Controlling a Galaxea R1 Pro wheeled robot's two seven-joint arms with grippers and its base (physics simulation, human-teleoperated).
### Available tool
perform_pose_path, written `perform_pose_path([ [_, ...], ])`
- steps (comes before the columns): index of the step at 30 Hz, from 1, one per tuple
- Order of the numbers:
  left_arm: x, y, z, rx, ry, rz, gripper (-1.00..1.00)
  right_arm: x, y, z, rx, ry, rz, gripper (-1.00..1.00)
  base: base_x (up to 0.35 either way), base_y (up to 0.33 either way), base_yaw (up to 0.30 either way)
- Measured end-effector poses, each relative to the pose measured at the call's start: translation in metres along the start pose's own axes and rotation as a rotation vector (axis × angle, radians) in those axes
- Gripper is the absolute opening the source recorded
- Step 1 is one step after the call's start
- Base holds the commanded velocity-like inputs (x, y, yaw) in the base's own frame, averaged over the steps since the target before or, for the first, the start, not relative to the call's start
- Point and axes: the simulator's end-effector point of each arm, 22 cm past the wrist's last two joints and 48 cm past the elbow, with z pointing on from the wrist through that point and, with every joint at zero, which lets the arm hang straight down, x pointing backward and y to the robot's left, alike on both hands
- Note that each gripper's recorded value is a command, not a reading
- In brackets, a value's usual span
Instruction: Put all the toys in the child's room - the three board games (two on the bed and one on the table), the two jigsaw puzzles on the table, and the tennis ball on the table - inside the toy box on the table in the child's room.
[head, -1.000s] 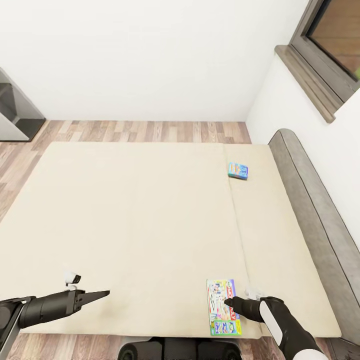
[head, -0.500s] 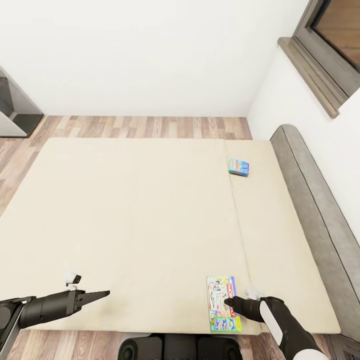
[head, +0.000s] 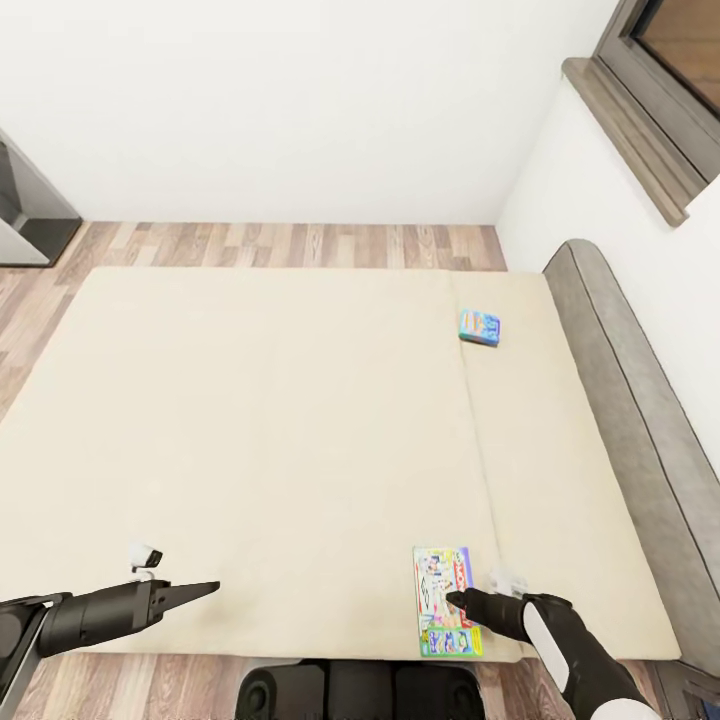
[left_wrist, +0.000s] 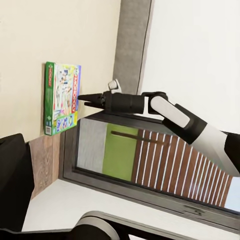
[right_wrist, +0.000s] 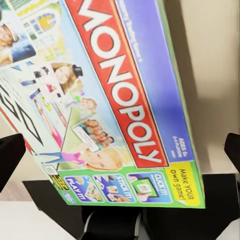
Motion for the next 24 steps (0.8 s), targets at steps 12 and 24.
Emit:
perform_pose_path([
  [12,0.003,0.007,0.002,-0.004,0.006,-0.018,1.0,0.006,-0.008,0.005,0.011,0.01,0.002,1.0,0.0,0.0,0.0],
  [24,0.007,0.014,0.003,-0.008,0.012,-0.037,1.0,0.014,-0.013,0.01,0.017,0.029,0.006,1.0,0.0,0.0,0.0],
])
